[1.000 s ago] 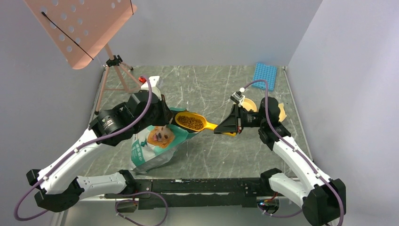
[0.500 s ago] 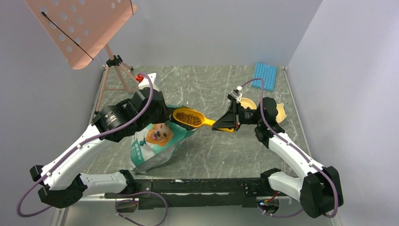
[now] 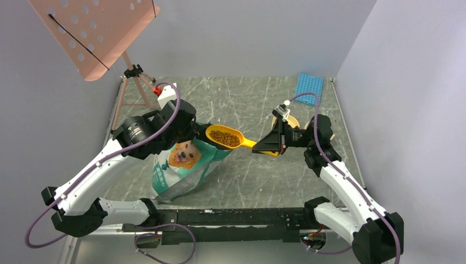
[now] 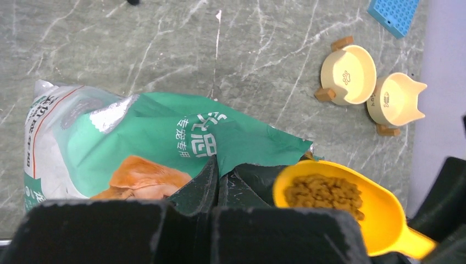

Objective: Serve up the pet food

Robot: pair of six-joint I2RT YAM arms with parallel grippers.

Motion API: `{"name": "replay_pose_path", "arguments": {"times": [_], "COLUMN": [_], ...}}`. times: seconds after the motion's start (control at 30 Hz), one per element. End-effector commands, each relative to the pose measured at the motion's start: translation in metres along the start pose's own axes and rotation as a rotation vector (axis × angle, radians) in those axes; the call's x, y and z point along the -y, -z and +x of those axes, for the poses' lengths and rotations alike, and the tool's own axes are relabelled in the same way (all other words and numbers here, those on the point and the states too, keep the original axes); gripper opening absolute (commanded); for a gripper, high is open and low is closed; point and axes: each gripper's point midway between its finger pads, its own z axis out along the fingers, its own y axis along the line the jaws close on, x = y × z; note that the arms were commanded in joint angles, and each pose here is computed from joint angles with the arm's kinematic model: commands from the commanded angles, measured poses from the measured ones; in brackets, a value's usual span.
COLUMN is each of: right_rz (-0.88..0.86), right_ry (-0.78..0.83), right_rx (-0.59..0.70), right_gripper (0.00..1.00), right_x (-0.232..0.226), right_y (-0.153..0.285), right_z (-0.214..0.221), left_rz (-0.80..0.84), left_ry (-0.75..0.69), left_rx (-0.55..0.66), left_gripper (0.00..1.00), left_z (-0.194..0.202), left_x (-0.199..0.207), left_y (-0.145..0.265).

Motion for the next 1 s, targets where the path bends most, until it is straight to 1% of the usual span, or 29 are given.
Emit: {"name": "replay_pose_path", "arguments": {"times": [0.0, 0.2, 0.33, 0.4, 0.57, 0.7, 0.8, 0.97], "right_rz": [0.013, 0.018, 0.056, 0.083, 0.171, 0.223, 0.250, 0.292], "right_ry": [0.047, 0.070, 0.096, 0.081, 0.079, 0.058, 0.056, 0.020], "right_rx": [0.074, 0.132, 0.211, 0.263, 0.433, 0.606, 0.673, 0.752], "right_gripper": [0.00, 0.00, 0.00, 0.00, 0.00, 0.00, 0.00, 0.00], "right_x": [-0.024, -0.048, -0.055, -0.050, -0.025, 0.006, 0.033, 0.070], "right_y": [0.008, 0.013, 0.022, 0.027, 0.049, 0.084, 0.108, 0.141], "right_z": [-0.008, -0.010, -0.023, -0.034, -0.072, -0.104, -0.113, -0.112], "left_rz": [-0.170, -0.111, -0.050, -0.002, 0.140, 0.255, 0.319, 0.357], "left_ry": [-0.052, -0.068, -0.096, -0.110, -0.136, -0.138, -0.148, -0.183], "left_rx": [0.065, 0.027, 0.031, 0.028, -0.013, -0.074, -0.093, -0.069], "left_gripper": [0.00, 0.00, 0.00, 0.00, 0.00, 0.00, 0.00, 0.00], "left_z": [-0.013, -0.011, -0.018, -0.018, -0.013, -0.002, 0.001, -0.007], "left_x": [-0.043, -0.043, -0.039, -0.034, -0.018, -0.004, 0.004, 0.008], "left_y": [0.000, -0.008, -0.004, 0.000, 0.019, 0.032, 0.041, 0.052]}}
